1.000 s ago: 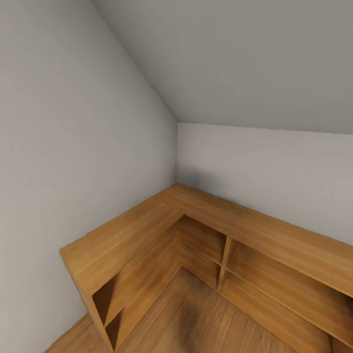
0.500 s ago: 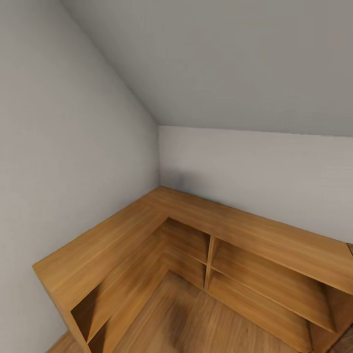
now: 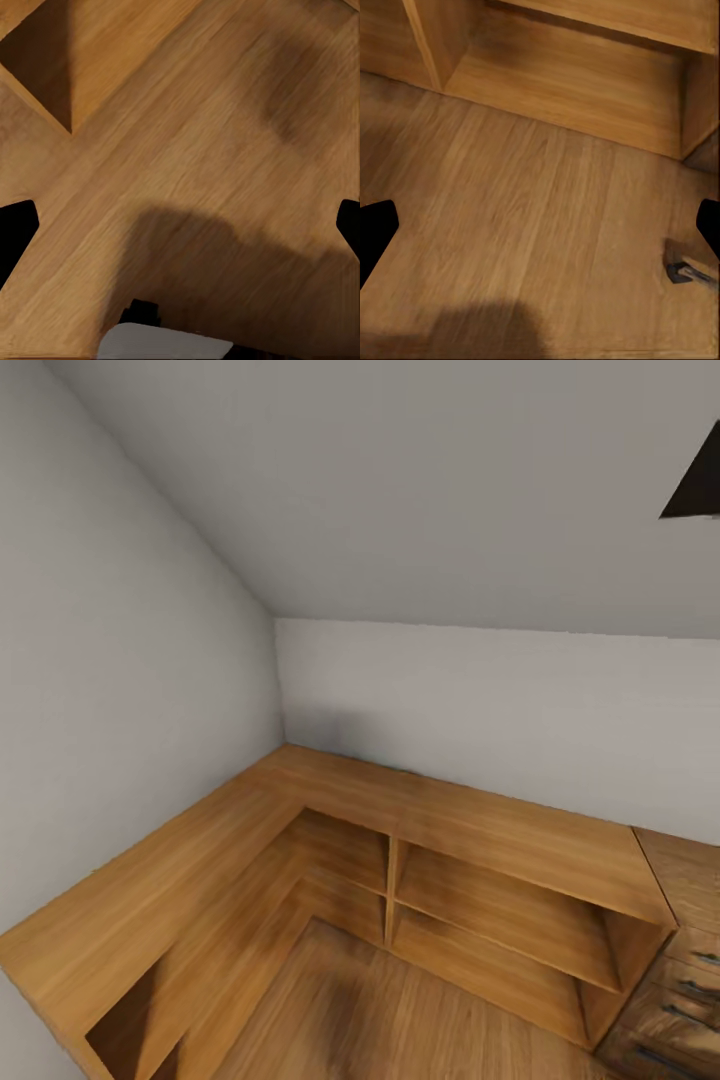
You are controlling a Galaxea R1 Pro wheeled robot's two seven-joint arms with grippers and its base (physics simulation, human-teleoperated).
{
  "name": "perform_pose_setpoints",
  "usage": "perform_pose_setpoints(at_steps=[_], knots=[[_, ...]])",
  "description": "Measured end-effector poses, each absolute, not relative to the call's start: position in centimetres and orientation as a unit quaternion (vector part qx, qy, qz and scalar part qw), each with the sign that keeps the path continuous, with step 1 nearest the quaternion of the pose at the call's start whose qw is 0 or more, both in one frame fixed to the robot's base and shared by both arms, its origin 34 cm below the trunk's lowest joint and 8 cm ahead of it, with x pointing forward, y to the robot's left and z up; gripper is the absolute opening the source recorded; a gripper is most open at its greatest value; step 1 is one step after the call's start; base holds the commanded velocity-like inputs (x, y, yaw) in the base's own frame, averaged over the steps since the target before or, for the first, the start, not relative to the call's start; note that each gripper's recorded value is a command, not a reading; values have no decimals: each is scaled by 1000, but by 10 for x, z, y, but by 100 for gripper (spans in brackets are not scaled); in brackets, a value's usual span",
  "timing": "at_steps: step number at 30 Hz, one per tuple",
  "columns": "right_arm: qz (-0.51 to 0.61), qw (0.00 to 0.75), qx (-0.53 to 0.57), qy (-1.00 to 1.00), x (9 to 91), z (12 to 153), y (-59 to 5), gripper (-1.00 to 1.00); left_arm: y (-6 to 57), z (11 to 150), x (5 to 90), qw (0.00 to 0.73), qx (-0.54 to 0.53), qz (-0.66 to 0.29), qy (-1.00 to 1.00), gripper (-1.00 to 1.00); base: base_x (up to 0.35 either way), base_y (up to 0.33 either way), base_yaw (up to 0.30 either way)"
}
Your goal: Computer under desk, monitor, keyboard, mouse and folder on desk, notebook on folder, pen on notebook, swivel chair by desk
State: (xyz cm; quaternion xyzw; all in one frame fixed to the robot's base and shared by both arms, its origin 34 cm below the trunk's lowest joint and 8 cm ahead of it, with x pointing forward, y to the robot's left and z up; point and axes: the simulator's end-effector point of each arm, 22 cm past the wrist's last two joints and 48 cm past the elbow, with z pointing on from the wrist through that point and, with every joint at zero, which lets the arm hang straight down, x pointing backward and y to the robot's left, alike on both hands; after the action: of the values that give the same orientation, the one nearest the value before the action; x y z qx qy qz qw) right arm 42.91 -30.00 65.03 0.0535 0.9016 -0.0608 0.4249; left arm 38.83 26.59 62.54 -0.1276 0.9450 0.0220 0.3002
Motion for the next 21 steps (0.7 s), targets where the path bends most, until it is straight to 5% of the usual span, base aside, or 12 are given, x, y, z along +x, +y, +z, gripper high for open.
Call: perform_pose_setpoints(at_steps=[8,21], knots=[[-86,386,47,917,391,634,-320,100,305,601,327,264,-122,60,955,100,44,158,-296],[-81,395,47,914,394,637,-312,100,315,607,324,299,-124,73,943,100,237,261,-293]])
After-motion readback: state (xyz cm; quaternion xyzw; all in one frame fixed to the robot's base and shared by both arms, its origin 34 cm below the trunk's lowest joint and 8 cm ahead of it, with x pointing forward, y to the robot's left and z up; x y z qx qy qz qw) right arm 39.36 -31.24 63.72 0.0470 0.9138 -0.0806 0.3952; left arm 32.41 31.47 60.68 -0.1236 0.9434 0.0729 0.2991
